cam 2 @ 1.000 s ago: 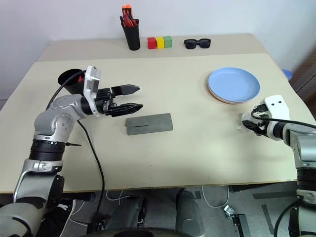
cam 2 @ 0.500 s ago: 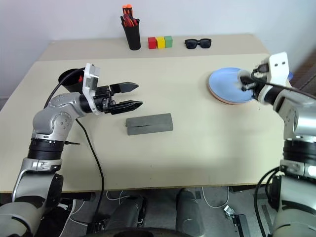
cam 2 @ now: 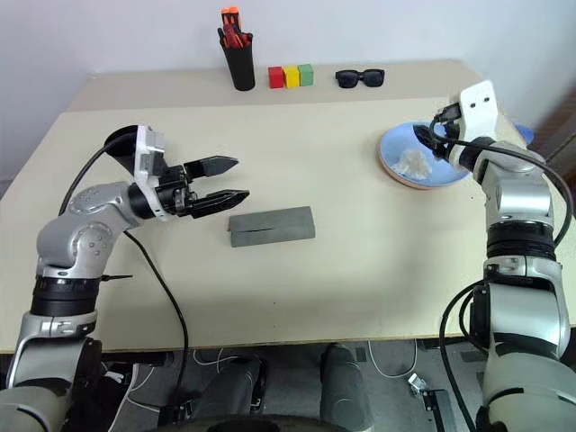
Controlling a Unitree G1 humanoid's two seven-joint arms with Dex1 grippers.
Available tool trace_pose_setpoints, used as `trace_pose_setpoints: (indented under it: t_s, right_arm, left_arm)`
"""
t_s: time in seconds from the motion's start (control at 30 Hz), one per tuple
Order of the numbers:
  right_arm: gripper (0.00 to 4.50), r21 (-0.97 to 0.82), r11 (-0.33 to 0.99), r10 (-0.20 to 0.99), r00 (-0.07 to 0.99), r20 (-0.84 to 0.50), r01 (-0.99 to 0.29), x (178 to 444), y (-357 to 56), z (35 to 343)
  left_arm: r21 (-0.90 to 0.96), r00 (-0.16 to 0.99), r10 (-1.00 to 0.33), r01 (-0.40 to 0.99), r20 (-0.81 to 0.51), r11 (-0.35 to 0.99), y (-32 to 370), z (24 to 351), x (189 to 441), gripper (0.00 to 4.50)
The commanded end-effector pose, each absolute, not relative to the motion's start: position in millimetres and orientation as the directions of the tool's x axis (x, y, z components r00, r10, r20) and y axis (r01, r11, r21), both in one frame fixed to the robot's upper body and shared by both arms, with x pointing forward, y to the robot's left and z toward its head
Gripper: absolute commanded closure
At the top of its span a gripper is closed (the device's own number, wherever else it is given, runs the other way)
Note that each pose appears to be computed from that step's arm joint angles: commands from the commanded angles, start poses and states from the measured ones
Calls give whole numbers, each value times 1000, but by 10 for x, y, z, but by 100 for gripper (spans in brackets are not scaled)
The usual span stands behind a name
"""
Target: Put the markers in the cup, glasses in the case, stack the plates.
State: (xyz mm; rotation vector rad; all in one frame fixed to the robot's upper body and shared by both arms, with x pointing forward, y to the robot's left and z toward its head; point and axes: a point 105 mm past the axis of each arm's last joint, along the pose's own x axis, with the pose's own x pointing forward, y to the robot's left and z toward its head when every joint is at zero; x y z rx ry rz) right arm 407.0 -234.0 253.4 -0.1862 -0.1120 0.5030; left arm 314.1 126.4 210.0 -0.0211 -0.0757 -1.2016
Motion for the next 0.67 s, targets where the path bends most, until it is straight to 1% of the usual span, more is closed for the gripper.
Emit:
trace_pose_setpoints:
  t_s: [0.03,0.1,0.17,0.27,0.3,0.4,0.5,0.57,0.67]
  right_arm:
    - [205,-247,661,745,659,102,-709,3633,-1851,2680]
    - [205,-330,561,811,584,35,-759,3398,-1721,2527]
    - [205,-343,500,849,528,14,-795,3215,-1687,2436]
    - [205,-229,347,927,370,-67,-910,2847,-1546,2271]
    - [205,-225,327,932,353,-87,-918,2774,-1533,2234]
    - [205,-238,336,923,369,-108,-911,2693,-1532,2141]
    - [205,-233,356,904,397,-159,-905,2704,-1567,2013]
    - [205,-214,352,906,389,-166,-911,2701,-1575,2014]
    - [205,-247,341,901,390,-188,-907,2717,-1600,2040]
  left_arm:
    - [48,354,-931,932,85,359,1327,2163,2995,0]
    - [42,361,-930,930,63,364,1394,2101,2921,0]
    - [43,359,-931,931,61,362,1414,2062,2867,0]
    - [73,395,-917,914,49,398,1540,1992,2822,0]
    - [88,399,-915,911,53,402,1554,1981,2811,0]
    - [93,405,-914,910,18,405,1598,1874,2775,0]
    - [66,415,-909,909,-44,411,1662,1740,2750,0]
    - [72,426,-904,903,-29,423,1674,1759,2757,0]
    - [117,470,-882,874,40,471,1743,1902,2778,0]
